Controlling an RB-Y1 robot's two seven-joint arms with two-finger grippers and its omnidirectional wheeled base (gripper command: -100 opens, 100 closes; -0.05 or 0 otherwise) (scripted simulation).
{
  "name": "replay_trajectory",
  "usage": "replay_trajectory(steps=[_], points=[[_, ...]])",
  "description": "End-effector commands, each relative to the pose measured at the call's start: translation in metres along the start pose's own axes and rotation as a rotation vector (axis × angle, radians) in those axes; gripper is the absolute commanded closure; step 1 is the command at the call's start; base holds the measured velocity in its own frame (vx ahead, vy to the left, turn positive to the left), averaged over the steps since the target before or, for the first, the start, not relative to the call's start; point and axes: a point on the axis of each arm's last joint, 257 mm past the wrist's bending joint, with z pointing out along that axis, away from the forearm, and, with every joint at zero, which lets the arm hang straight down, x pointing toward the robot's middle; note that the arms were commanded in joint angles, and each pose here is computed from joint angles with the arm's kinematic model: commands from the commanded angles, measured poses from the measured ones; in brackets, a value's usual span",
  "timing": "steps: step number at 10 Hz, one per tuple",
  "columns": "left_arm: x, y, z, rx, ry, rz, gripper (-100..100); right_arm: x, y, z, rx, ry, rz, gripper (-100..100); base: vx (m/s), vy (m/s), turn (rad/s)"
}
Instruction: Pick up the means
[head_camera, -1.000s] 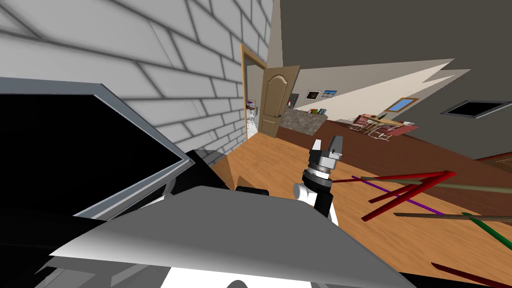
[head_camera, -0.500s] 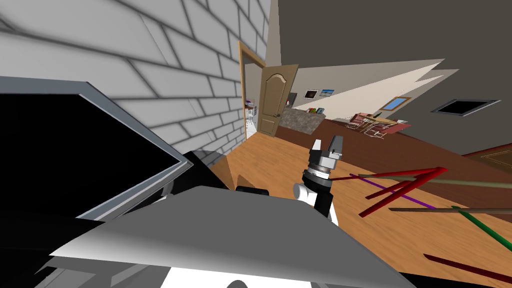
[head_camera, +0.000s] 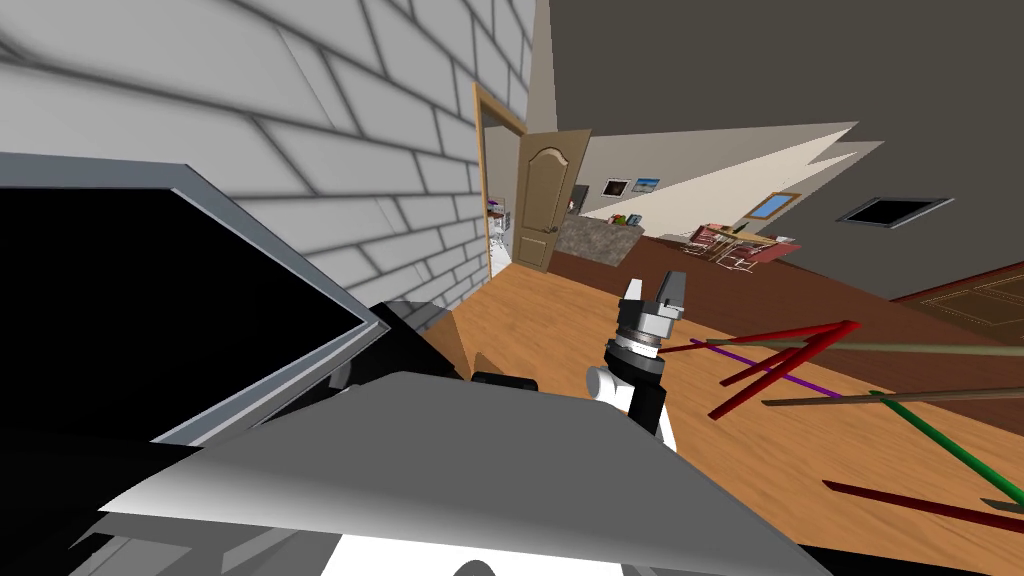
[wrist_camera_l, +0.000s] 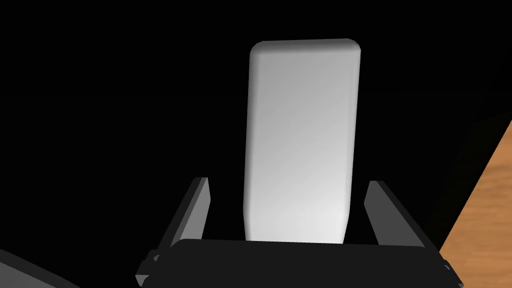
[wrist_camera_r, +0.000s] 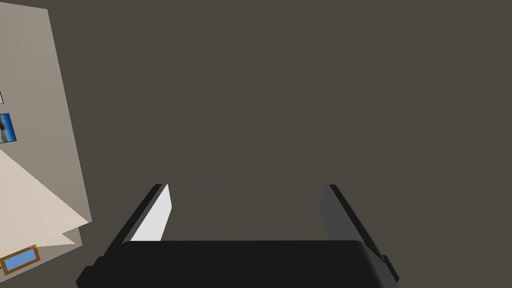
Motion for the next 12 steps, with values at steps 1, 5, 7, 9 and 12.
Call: replay_trajectory(steps=[1,5,7,9,12], points=[[0.000,0.000,0.000,0.000,0.000,0.000,-100,0.000,0.000,0.000,0.000,0.000,0.000,0,-0.008,0.006,-0.026],[0.000,0.002,0.001,-0.004,0.000,-0.001,100,0.000,0.000,0.000,0.000,0.000,0.000,0,0.000,0.000,0.000],[0.000,0.002,0.001,-0.004,0.000,-0.001,0,0.000,0.000,0.000,0.000,0.000,0.000,0,0.000,0.000,0.000],[-0.014,-0.009,-0.012,0.003,0.000,0.017,100,0.000,0.000,0.000,0.000,0.000,0.000,0,0.058,-0.039,0.112],[-0.021,-0.014,-0.019,0.003,0.000,0.024,100,0.000,0.000,0.000,0.000,0.000,0.000,0,0.077,-0.050,0.059]])
